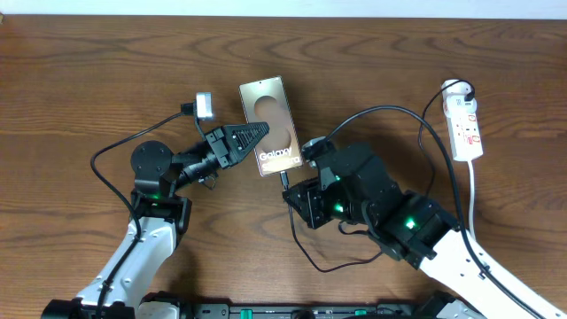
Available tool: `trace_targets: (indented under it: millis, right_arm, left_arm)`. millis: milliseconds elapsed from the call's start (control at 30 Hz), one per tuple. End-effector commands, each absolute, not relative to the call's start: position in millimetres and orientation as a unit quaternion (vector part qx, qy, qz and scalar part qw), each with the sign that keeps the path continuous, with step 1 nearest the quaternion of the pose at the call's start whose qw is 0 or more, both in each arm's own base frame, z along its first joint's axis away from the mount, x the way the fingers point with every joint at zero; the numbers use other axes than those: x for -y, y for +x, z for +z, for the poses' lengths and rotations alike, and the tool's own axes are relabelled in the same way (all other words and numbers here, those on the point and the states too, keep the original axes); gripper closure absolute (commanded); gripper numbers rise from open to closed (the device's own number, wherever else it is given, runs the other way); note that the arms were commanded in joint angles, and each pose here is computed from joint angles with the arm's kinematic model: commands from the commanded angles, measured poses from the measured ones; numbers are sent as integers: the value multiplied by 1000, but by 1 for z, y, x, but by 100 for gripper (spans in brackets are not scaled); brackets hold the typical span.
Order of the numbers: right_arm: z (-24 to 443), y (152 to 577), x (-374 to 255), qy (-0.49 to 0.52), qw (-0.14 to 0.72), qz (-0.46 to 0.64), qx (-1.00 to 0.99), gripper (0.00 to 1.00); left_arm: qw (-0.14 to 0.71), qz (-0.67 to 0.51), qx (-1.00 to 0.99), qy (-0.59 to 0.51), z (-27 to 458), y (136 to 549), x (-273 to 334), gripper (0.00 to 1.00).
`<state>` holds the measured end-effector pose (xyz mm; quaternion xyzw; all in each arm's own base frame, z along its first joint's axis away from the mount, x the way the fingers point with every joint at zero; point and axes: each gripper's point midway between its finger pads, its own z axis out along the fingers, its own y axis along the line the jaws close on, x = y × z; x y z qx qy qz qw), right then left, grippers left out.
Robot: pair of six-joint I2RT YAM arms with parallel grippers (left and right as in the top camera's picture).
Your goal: Plug charger to phone and switch on socket
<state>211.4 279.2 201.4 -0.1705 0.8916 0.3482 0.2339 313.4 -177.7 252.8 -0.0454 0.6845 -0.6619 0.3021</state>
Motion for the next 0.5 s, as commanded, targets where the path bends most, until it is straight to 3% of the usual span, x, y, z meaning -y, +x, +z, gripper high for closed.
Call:
trace_targets:
  millis: [0,467]
  right_arm:
    - [206,216,-282,-173,260,334,-890,81]
    - [216,233,-284,-147,299,333,-882,99]
  left_arm:
    - [327,-660,-675,-26,267,315,178,93]
    - [329,-660,-675,-28,267,316,177,93]
